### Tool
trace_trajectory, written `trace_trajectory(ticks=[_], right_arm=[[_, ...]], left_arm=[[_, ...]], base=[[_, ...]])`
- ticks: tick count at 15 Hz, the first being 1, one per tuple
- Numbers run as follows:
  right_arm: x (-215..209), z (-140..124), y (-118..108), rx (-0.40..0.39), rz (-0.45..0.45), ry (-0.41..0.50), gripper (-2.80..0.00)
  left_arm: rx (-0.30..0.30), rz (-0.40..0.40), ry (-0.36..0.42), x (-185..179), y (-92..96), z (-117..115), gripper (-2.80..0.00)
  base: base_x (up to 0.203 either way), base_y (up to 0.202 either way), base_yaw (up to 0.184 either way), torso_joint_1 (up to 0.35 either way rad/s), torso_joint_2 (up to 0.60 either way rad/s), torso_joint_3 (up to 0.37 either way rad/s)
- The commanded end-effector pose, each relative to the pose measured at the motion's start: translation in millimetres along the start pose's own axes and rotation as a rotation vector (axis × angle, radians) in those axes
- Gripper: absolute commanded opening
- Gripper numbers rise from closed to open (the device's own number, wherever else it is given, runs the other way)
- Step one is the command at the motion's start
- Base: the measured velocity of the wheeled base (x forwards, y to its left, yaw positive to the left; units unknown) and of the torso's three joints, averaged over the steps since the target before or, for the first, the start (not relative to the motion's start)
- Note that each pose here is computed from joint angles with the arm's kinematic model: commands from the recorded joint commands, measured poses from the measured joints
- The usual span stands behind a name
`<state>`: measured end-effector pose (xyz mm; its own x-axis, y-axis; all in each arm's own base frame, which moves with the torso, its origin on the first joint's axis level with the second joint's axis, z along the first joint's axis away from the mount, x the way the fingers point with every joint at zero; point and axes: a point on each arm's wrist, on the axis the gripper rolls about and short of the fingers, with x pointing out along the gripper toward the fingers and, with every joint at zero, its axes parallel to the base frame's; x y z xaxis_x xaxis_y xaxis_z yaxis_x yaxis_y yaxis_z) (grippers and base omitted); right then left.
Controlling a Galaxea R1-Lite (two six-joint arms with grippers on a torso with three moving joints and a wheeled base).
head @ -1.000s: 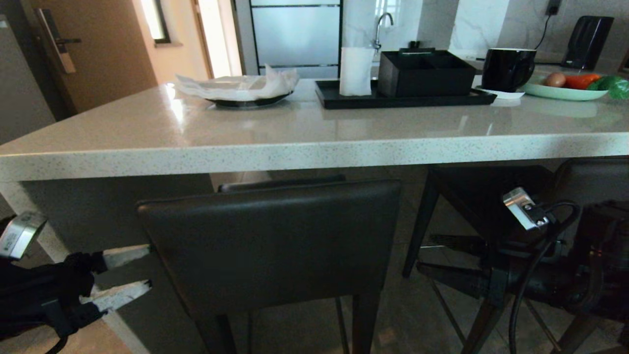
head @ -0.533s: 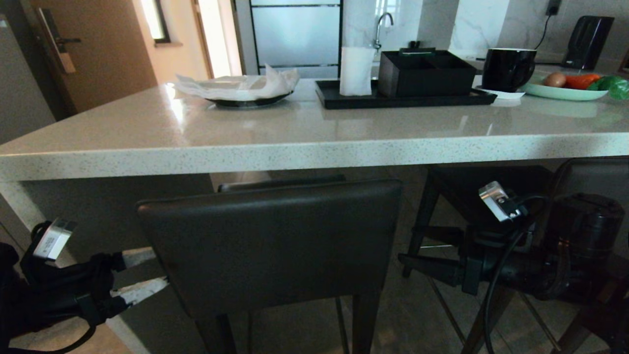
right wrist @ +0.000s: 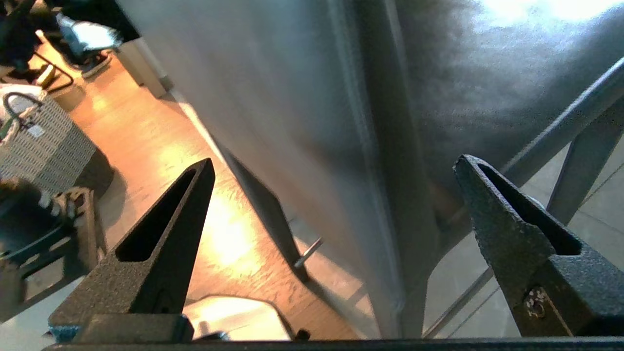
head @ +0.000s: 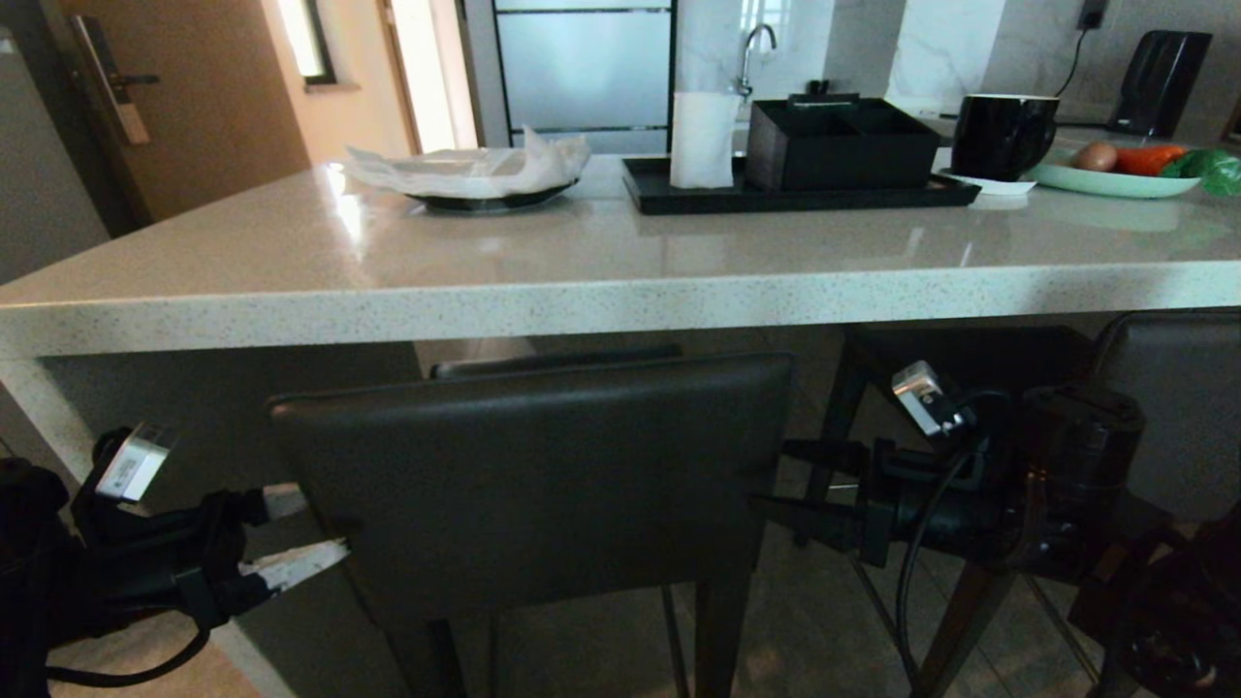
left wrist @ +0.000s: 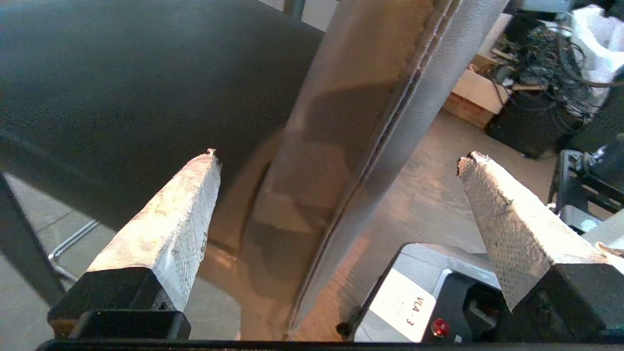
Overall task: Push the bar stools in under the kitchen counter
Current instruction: Pull the gray chair out from under the dining table
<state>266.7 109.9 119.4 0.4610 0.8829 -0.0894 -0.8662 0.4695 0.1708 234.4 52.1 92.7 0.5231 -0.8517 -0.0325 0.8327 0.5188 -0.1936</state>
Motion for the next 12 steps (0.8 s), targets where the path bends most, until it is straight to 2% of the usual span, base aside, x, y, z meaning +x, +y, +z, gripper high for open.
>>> trace_trajectory(ticks=[1, 6, 10, 12], right_arm=[[9.6, -5.5, -3.8, -0.001, 0.019, 0.000, 0.00], [21.1, -5.1, 2.6, -0.024, 0.061, -0.015, 0.00], [22.1, -4.6, 5.6, -0.028, 0.071, -0.018, 0.00], [23.6, -5.0, 8.9, -0.027, 0.079, -0.016, 0.00]], left_arm=[[0.008, -0.013, 0.000, 1.9, -0.1, 0.6, 0.00], [0.013, -0.031, 0.002, 7.6, -0.5, 2.1, 0.00], [0.017, -0.074, 0.008, 16.3, -9.0, 3.8, 0.00], [0.014, -0.052, 0.009, 23.4, -13.0, 3.8, 0.00]], base=[[0.000, 0.000, 0.000, 0.000, 0.00, 0.000], [0.000, 0.000, 0.000, 0.000, 0.00, 0.000], [0.000, 0.000, 0.000, 0.000, 0.00, 0.000], [0.000, 0.000, 0.000, 0.000, 0.00, 0.000]])
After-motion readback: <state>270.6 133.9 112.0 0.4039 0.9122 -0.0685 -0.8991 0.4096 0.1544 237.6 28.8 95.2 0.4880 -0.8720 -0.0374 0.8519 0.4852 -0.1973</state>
